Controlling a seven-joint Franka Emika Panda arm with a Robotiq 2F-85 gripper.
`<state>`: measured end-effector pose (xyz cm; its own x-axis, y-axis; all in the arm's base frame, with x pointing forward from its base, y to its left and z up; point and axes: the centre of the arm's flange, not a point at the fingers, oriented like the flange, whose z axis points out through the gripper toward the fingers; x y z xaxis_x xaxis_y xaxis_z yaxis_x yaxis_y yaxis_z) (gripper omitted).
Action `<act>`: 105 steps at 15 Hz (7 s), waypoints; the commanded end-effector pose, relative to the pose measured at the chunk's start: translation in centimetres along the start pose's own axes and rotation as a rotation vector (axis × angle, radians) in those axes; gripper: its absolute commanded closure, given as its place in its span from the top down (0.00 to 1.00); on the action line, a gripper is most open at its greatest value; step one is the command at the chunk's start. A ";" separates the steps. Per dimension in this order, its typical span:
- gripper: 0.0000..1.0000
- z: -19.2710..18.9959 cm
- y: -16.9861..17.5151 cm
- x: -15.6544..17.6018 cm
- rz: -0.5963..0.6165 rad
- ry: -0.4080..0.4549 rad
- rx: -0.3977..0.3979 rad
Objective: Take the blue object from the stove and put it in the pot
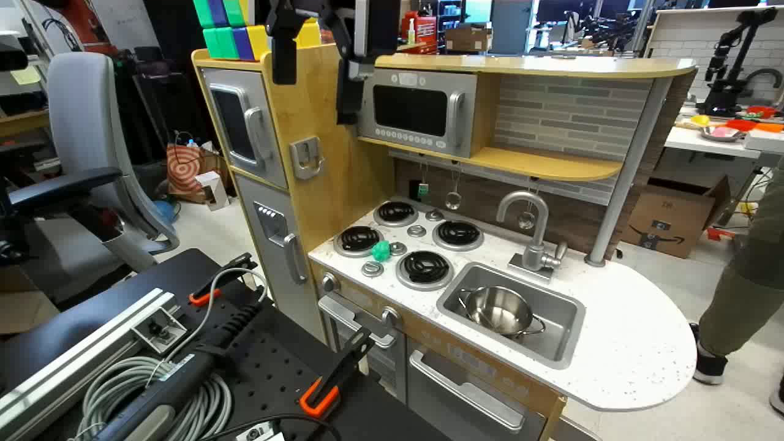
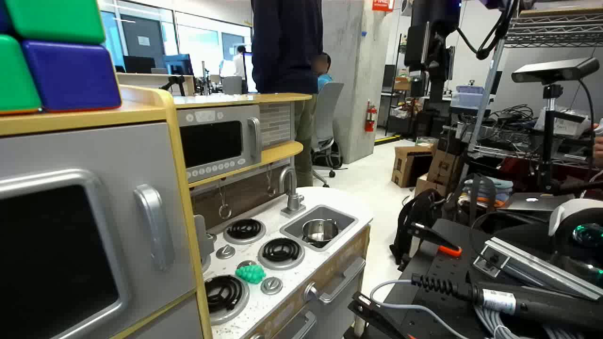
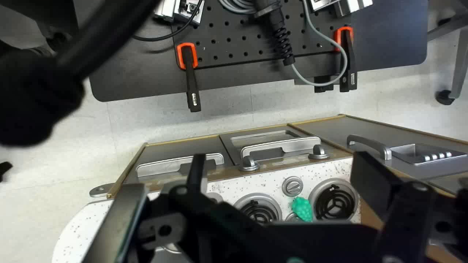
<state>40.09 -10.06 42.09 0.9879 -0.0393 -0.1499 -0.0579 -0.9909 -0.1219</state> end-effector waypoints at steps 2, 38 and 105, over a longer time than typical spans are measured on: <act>1.00 -0.1 0.0 0.0 0.000 0.001 0.000; 1.00 7.2 -1.9 12.3 0.046 0.481 -0.070; 0.43 44.9 -18.8 30.8 -0.442 0.263 -0.232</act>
<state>64.01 12.55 -3.09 0.9242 0.3670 0.1061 0.3610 -0.9298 0.0716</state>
